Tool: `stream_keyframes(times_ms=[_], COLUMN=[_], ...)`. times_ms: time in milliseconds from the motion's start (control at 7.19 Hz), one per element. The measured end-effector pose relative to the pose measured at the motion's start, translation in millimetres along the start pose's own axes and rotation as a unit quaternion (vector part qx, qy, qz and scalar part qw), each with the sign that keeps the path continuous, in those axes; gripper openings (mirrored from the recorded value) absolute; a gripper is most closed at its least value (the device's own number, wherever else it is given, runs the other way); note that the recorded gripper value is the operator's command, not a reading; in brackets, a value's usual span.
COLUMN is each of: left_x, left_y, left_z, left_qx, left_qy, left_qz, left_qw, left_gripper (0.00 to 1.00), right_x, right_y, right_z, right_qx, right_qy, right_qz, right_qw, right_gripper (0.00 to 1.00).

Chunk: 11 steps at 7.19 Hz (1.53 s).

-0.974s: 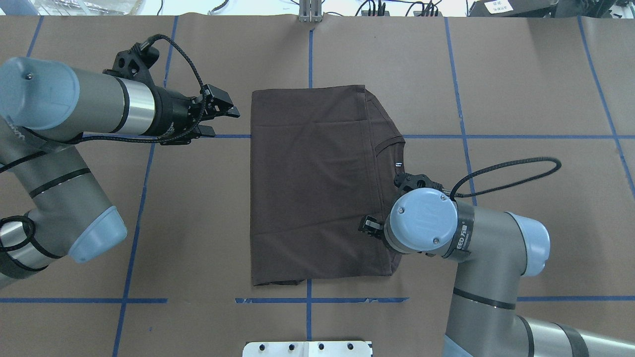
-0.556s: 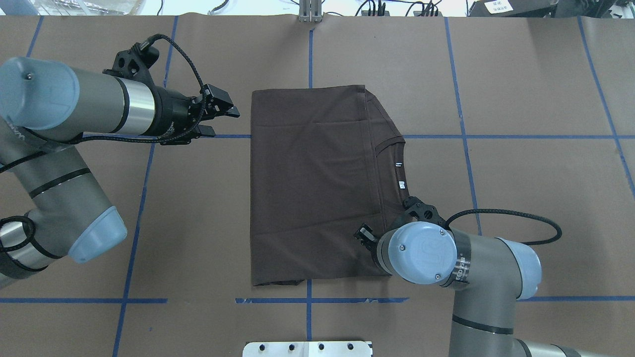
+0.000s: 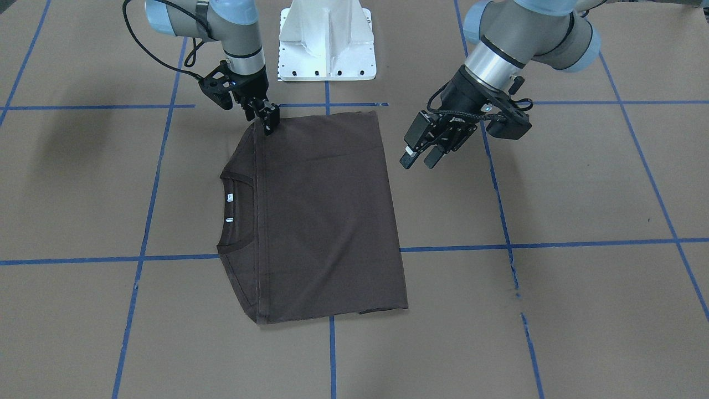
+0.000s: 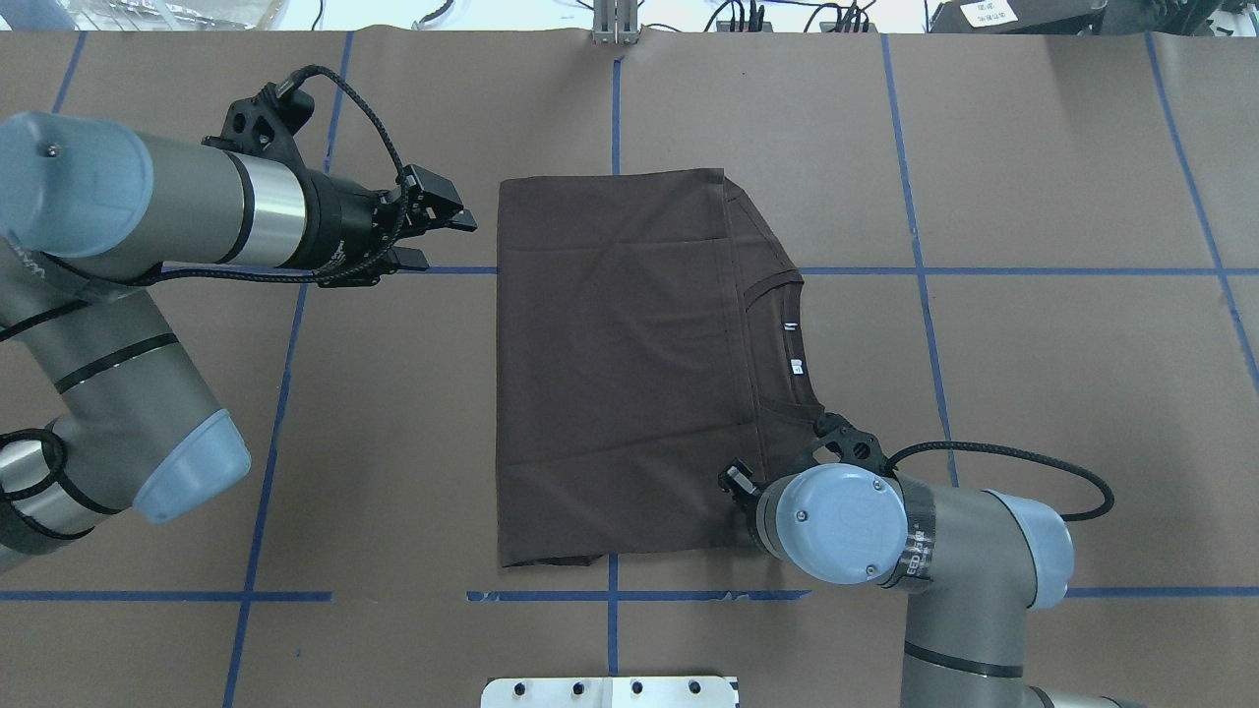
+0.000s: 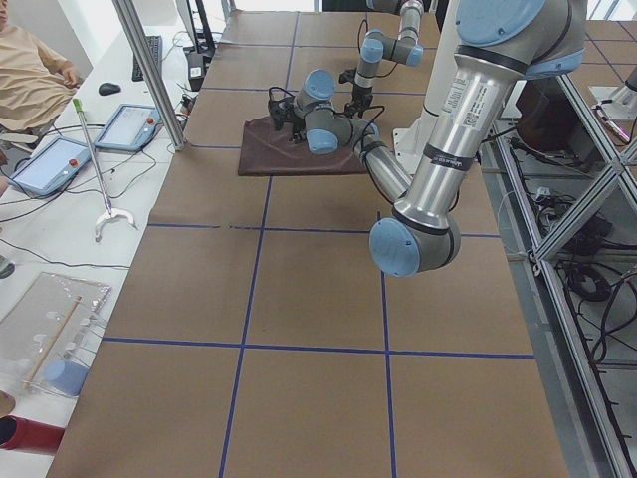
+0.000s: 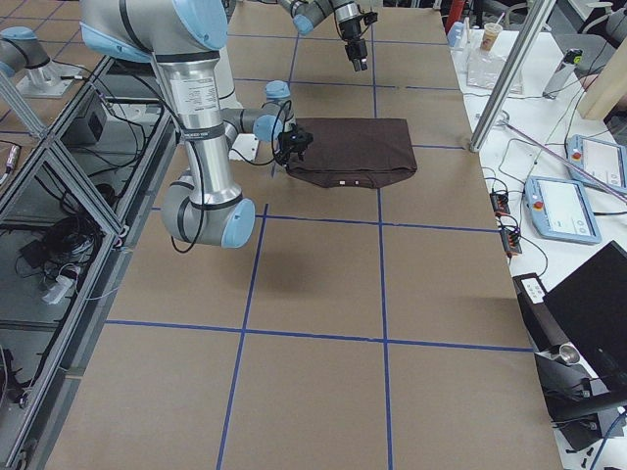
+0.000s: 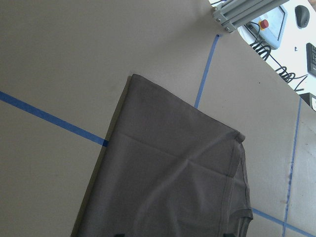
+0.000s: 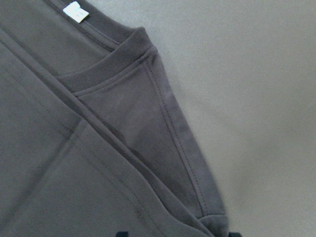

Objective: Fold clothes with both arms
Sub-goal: 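Move the right gripper to the shirt's near corner by the collar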

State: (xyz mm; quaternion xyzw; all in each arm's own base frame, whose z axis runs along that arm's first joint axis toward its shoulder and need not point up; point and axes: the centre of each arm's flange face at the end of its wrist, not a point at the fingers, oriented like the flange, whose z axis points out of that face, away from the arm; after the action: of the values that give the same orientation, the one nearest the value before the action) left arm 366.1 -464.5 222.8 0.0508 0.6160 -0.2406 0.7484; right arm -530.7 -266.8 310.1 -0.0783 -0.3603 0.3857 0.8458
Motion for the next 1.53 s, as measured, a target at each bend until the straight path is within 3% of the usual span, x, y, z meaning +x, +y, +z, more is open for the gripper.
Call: stream_keyframes(times_ms=[556, 835, 1530], left_x=[2, 2, 5], left_y=[1, 1, 3], left_z=[-2, -3, -7], left_qx=[0.0, 0.0, -0.001], left_qy=[0.002, 0.003, 0.008], left_qz=[-0.001, -0.003, -0.006], left_qw=[1.0, 1.0, 1.0], left_gripper=[0.73, 0.73, 0.73], right_x=[3, 4, 1], right_y=[0, 0, 4], right_z=[11, 13, 8], right_qx=[0.004, 0.005, -0.001], right_qy=[0.01, 0.013, 0.011], right_qz=[-0.001, -0.001, -0.003], right_qw=[0.9999, 0.9999, 0.9999], right_gripper=[0.64, 0.0, 0.0])
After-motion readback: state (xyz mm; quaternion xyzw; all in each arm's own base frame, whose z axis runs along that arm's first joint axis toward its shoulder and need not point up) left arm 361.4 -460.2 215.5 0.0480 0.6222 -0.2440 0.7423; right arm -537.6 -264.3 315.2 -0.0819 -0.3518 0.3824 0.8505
